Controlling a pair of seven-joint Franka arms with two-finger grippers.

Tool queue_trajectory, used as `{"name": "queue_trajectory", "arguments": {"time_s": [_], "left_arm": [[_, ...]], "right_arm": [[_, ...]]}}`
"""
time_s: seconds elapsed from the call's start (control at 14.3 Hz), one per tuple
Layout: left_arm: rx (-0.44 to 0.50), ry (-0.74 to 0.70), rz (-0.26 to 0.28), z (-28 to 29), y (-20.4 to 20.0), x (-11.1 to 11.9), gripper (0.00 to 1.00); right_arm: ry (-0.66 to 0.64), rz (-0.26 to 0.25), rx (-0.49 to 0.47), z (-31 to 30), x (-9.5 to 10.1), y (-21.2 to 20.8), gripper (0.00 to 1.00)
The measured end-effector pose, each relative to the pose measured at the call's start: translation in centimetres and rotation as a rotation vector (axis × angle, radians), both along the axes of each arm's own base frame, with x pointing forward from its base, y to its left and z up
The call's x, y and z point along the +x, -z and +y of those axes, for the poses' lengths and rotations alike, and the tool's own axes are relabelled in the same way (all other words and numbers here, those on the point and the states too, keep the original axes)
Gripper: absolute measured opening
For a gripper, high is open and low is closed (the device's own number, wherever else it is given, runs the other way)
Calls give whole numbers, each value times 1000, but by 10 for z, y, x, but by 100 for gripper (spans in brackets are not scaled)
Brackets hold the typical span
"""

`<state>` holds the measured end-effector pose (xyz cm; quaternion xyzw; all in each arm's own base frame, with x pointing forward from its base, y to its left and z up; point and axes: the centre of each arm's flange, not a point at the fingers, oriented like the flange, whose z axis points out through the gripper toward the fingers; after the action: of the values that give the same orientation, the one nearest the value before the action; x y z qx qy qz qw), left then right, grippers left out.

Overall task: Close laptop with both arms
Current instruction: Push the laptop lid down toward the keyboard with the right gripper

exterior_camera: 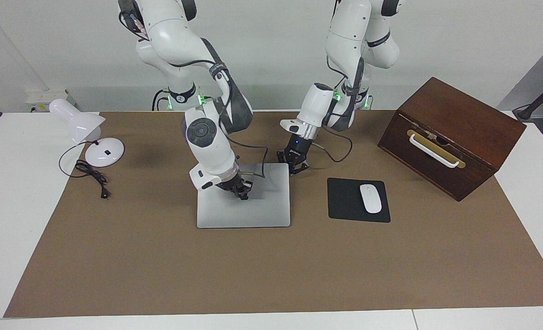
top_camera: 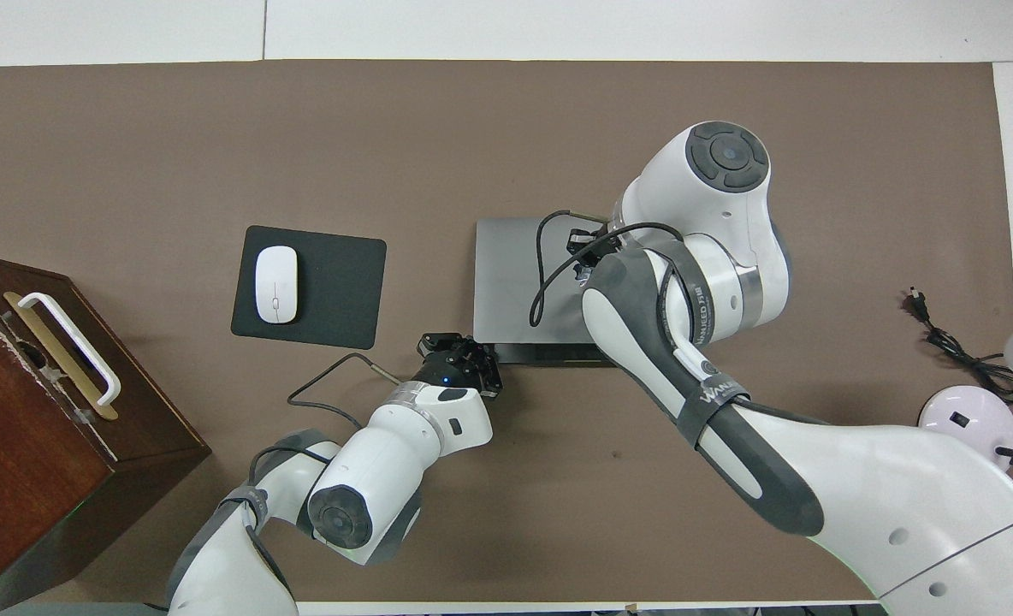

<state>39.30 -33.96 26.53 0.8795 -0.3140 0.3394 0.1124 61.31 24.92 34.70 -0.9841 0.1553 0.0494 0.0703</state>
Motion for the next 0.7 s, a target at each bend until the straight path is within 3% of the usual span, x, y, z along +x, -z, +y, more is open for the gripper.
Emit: {"name": "queue_trajectory", "arguments": {"time_s": [0.7], "left_arm": [[0, 0, 0, 0, 0, 0, 1]], "right_arm": [[1, -24, 5, 3, -4, 12, 1]]}}
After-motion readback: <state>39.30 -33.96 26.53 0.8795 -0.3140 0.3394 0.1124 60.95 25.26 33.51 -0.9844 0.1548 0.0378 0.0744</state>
